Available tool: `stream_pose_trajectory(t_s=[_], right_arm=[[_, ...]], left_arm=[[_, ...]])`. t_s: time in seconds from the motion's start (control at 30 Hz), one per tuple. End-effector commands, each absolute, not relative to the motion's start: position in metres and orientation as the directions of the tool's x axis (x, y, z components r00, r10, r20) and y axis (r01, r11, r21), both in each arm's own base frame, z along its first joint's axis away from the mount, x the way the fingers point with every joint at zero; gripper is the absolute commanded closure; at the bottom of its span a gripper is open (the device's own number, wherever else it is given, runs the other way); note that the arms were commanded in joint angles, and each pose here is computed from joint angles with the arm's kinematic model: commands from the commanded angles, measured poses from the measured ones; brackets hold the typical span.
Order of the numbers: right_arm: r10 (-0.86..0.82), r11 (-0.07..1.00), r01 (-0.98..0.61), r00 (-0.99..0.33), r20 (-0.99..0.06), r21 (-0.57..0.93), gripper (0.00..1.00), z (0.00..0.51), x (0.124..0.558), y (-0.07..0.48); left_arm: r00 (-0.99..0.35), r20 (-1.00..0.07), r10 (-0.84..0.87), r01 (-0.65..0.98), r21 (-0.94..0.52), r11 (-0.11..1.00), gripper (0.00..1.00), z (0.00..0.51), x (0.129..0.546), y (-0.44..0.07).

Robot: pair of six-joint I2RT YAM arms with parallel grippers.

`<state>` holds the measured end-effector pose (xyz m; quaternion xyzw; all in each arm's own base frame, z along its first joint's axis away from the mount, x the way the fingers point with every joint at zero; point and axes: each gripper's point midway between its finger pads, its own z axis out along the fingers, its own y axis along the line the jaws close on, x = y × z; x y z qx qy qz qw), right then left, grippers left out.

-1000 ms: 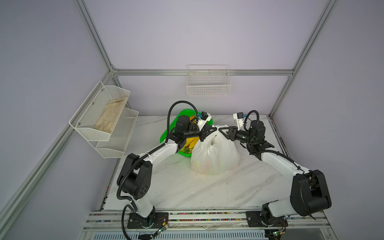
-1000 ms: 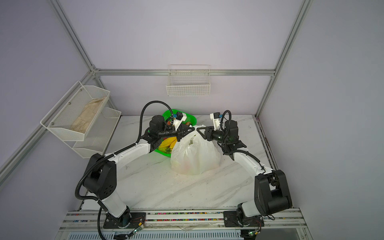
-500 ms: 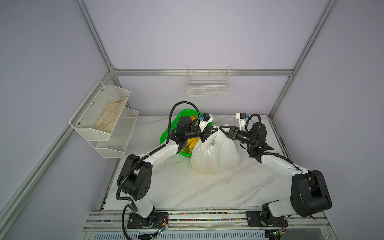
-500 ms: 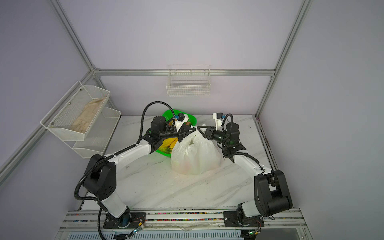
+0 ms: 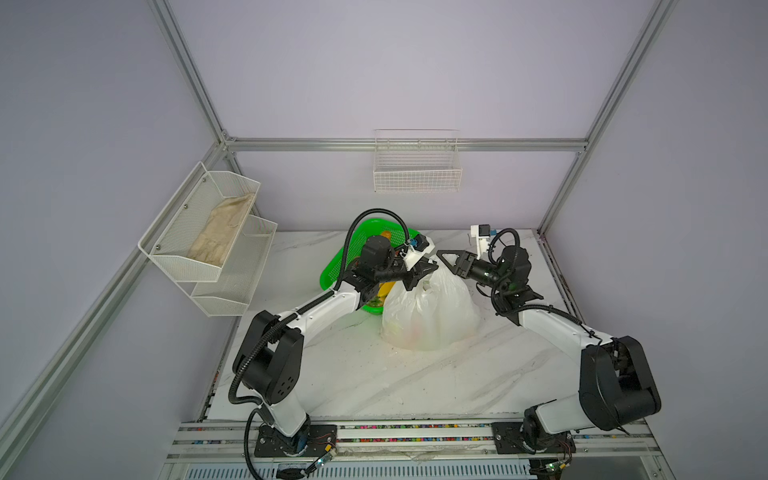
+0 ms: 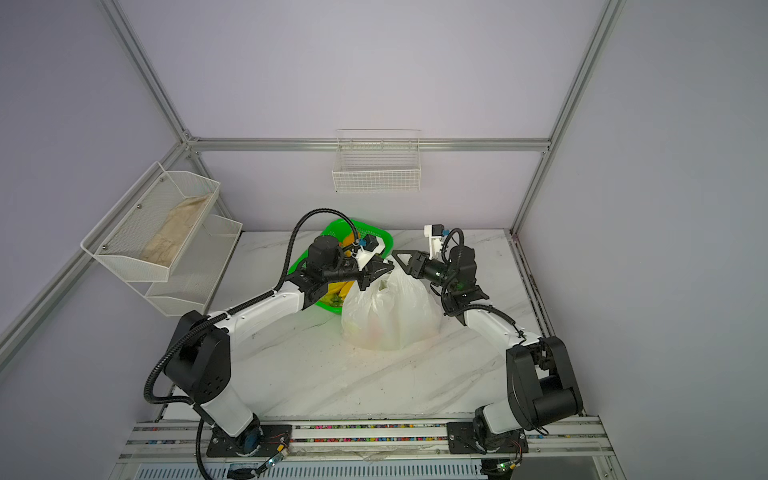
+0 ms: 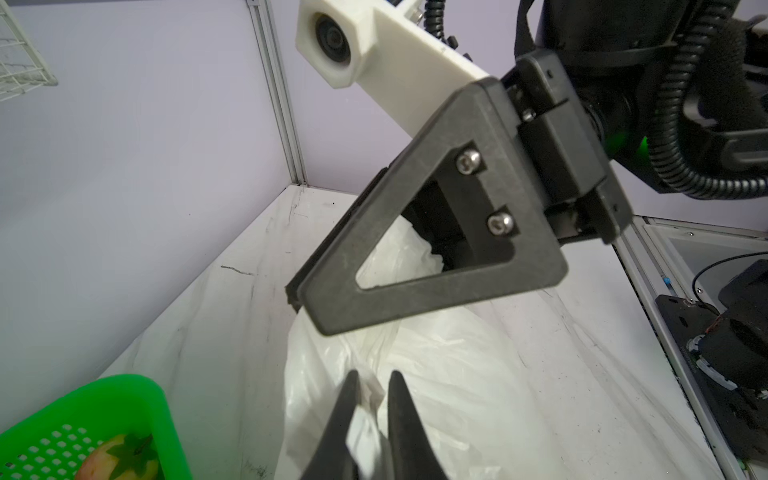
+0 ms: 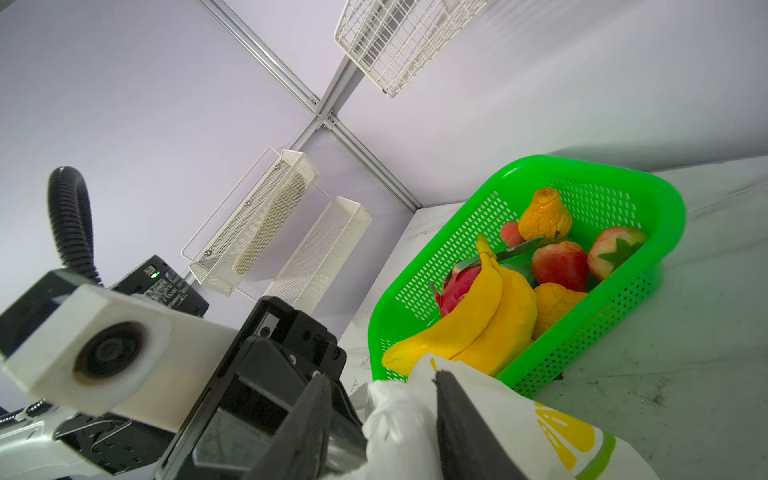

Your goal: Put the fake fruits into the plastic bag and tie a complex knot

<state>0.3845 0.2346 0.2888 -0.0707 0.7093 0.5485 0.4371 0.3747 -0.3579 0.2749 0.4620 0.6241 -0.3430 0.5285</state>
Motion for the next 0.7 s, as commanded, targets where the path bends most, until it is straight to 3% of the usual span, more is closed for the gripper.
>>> stream_pose_trajectory(t_s=[0.0, 0.1, 0.37, 0.67], right_arm=[[0.386, 0.396, -0.588, -0.590, -0.709, 0.705, 0.59, 0.290, 0.389, 0.238], [0.376, 0.414, -0.583, -0.589, -0.715, 0.699, 0.64, 0.284, 0.392, 0.237], [0.321, 0.474, -0.629, -0.528, -0.786, 0.616, 0.98, 0.289, 0.393, 0.236], [0.209, 0.497, -0.727, -0.430, -0.878, 0.474, 1.00, 0.292, 0.387, 0.239]], left_arm=[[0.057, -0.971, 0.234, 0.931, 0.136, 0.338, 0.84, 0.287, 0.369, -0.355], [0.058, -0.968, 0.245, 0.930, 0.141, 0.339, 0.81, 0.284, 0.368, -0.354], [0.063, -0.950, 0.307, 0.935, 0.164, 0.314, 0.70, 0.273, 0.360, -0.348], [0.074, -0.941, 0.330, 0.948, 0.170, 0.270, 0.53, 0.281, 0.345, -0.341]])
